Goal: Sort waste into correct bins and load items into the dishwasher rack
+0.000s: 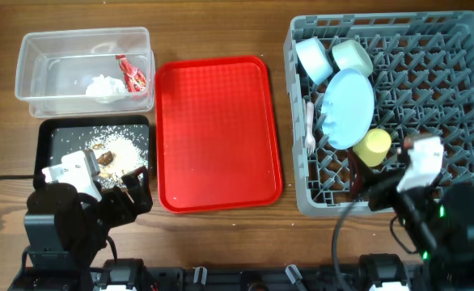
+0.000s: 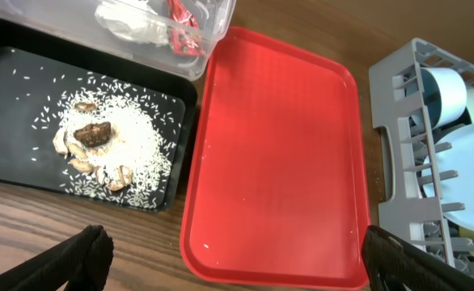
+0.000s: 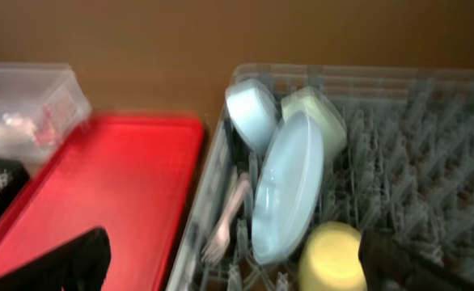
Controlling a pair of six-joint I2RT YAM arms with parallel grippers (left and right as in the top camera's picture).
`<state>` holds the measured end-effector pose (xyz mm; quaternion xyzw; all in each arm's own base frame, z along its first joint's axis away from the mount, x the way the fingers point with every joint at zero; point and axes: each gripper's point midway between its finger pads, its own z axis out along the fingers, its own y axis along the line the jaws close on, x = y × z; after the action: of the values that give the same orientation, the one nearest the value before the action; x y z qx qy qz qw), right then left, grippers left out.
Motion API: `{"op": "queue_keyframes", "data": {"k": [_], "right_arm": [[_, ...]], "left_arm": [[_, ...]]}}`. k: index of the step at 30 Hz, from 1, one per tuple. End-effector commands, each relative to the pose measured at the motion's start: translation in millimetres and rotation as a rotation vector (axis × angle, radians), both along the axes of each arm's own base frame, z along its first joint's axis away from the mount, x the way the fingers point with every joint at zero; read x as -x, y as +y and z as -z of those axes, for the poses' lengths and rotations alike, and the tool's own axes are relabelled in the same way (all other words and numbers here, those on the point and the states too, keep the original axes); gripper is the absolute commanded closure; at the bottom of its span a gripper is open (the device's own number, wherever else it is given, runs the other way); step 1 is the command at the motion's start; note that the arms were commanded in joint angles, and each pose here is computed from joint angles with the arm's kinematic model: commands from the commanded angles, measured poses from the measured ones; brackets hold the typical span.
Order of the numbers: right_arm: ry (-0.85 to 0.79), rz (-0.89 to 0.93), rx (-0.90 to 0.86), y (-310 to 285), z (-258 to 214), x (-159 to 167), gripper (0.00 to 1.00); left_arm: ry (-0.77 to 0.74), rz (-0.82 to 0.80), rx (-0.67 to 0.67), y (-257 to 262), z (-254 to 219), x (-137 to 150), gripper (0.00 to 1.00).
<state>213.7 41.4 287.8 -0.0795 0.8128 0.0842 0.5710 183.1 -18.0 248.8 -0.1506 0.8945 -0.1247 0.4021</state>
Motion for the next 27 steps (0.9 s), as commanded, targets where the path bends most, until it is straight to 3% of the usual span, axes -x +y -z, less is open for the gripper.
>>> {"op": "queue_keyframes", "data": {"k": [1,11,15,20,27], "right_arm": [[-0.156,-0.019,0.026,2.9,-2.2,8.7,0.0],[-0.551,-0.016,0.001,4.3,5.0,0.7,0.0],[-0.546,-0.023,0.023,7.8,34.6,-12.3,0.0],[-0.313,0.091,-0.131,-5.9,106.6,-28.1,0.0],[-0.313,0.175,-0.127,-19.9,111.2,-30.9,0.0]], "left_arm": [[-0.004,0.017,-0.012,-1.0,1.1,0.6,0.0],[-0.004,0.017,-0.012,-1.0,1.1,0.6,0.0],[-0.004,0.017,-0.012,-1.0,1.1,0.6,0.0],[-0.004,0.017,-0.012,-1.0,1.1,0.6,0.0],[-0.004,0.017,-0.012,-1.0,1.1,0.6,0.0]]}}
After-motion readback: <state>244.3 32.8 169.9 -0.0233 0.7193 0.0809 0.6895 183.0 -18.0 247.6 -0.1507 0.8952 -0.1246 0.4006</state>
